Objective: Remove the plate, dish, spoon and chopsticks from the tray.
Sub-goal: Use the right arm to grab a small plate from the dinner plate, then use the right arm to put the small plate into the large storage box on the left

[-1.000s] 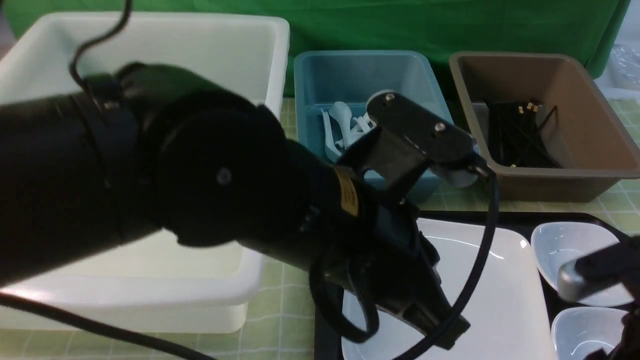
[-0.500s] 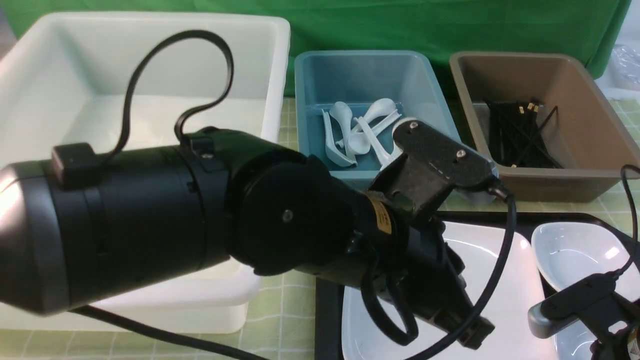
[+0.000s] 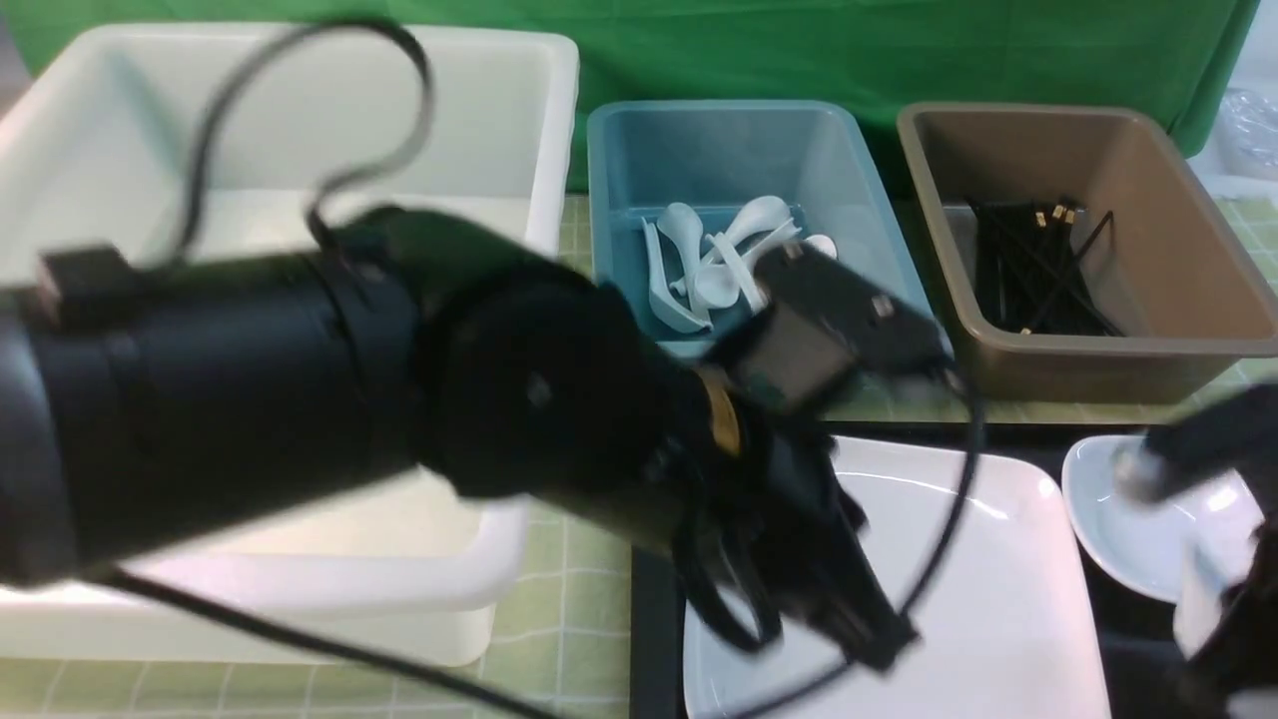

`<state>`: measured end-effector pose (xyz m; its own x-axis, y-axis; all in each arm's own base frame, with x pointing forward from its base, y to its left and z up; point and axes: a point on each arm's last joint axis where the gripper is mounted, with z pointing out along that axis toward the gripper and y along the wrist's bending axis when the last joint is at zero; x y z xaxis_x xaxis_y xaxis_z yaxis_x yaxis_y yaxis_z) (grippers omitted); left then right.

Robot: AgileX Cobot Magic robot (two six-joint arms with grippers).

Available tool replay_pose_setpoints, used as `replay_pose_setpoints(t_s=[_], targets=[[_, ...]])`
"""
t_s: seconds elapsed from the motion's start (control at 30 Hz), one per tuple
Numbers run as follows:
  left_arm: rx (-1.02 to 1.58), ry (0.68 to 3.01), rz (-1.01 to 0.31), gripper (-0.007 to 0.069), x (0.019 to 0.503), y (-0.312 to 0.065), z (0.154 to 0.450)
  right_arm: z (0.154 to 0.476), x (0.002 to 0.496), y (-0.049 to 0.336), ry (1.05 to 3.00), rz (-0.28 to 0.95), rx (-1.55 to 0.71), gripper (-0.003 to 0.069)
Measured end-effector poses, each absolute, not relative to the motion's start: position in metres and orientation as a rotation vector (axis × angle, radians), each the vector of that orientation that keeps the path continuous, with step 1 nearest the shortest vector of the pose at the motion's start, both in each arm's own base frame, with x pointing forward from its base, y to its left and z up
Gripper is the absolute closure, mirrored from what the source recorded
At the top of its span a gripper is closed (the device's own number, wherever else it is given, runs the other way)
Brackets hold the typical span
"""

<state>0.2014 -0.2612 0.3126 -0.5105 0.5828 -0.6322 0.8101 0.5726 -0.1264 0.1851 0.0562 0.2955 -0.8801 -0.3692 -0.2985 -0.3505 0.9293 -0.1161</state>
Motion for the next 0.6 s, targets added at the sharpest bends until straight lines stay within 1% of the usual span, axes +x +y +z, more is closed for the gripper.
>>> replay_pose_setpoints(t_s=[0.03,0.07,0.1,0.13,0.17,0.2,0.27,0.33,0.37,0.43,0.47,0.5,0.53,0.6], targets=[[1.086,2.269,-0.558,0.0623,0.205,-0.256,0.322,0.309,0.186,0.057,2.723,-0.062,-0.515,0.0592],[1.041,2.273,-0.544,0.0623,0.213,-0.245,0.335,0.335,0.187,0.059,2.629,-0.017,-0.486,0.0592],[1.030,2.263,-0.544,0.0623,0.215,-0.243,0.341,0.339,0.187,0.059,2.615,-0.008,-0.481,0.0592],[0.983,2.263,-0.535,0.0623,0.221,-0.232,0.352,0.361,0.189,0.062,2.538,0.045,-0.467,0.0592],[0.913,2.252,-0.519,0.0623,0.228,-0.212,0.374,0.388,0.192,0.070,2.435,0.146,-0.475,0.0592],[0.846,2.240,-0.500,0.0623,0.232,-0.194,0.390,0.407,0.197,0.079,2.361,0.242,-0.507,0.0592],[0.694,2.219,-0.452,0.0623,0.237,-0.153,0.415,0.438,0.211,0.104,2.241,0.419,-0.610,0.0592],[0.593,2.202,-0.410,0.0623,0.230,-0.122,0.430,0.447,0.226,0.132,2.193,0.526,-0.710,0.0592],[0.503,2.203,-0.364,0.0623,0.226,-0.097,0.437,0.455,0.234,0.155,2.144,0.573,-0.786,0.0592],[0.366,2.214,-0.298,0.0623,0.213,-0.064,0.444,0.456,0.251,0.196,2.096,0.614,-0.902,0.0592],[0.291,2.216,-0.268,0.0623,0.203,-0.048,0.445,0.450,0.261,0.220,2.083,0.631,-0.960,0.0592],[0.215,2.220,-0.238,0.0623,0.198,-0.035,0.445,0.451,0.262,0.236,2.049,0.646,-1.002,0.0592],[0.170,2.218,-0.222,0.0623,0.191,-0.027,0.445,0.443,0.269,0.258,2.044,0.660,-1.048,0.0592],[0.066,2.220,-0.179,0.0623,0.181,-0.011,0.441,0.439,0.271,0.291,1.999,0.692,-1.115,0.0592]])
